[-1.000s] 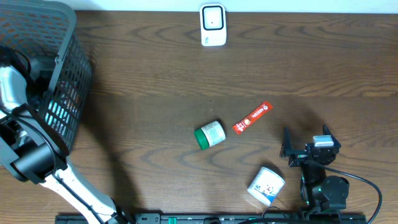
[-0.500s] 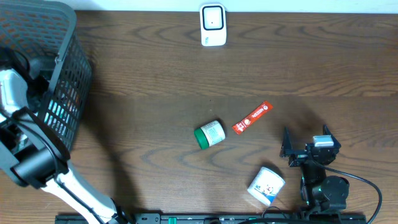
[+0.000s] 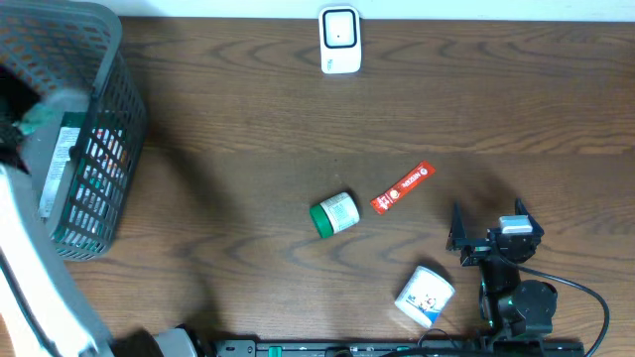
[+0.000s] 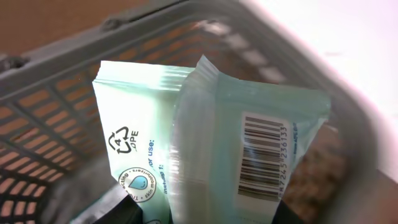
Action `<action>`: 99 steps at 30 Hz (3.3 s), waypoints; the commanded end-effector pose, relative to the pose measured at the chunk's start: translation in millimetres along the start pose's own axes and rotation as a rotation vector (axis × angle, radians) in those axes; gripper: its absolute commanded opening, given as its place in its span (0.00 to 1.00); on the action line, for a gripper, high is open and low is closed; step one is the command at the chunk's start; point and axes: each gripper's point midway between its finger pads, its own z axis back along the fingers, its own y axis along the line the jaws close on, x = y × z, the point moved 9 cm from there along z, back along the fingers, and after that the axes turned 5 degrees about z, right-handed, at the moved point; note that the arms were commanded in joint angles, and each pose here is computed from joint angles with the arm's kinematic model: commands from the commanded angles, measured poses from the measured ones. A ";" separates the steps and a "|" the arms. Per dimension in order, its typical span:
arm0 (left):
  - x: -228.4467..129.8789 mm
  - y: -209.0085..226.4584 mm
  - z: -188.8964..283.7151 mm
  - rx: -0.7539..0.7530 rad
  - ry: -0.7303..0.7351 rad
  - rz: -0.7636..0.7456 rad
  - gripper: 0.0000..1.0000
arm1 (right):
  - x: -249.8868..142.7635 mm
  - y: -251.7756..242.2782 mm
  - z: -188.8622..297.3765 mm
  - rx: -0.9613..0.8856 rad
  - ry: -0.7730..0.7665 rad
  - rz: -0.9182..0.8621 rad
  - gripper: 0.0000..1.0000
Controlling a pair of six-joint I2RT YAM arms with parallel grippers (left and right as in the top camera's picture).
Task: Scan the item barcode
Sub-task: 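Move the left gripper back into the basket toward the wipes pack, then grasp the mint wipes pack and carry it under the scanner, then hold the wipes pack below the scanner, then release it on the table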
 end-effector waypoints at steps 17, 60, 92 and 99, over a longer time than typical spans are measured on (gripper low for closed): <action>-199.2 -190.5 -10.9 -0.335 0.575 -0.448 0.37 | -0.2 0.2 0.2 -0.002 -0.001 -0.012 0.99; -416.7 -311.3 16.1 -0.584 0.780 -0.701 0.64 | -0.2 0.2 0.2 -0.002 -0.001 -0.011 0.99; -447.9 -292.5 -6.7 -0.534 0.827 -0.863 0.08 | -0.2 0.2 0.2 -0.002 -0.001 -0.011 0.99; -419.8 -303.3 15.7 -0.617 0.764 -0.821 0.07 | -0.2 0.2 0.2 -0.002 -0.001 -0.011 0.99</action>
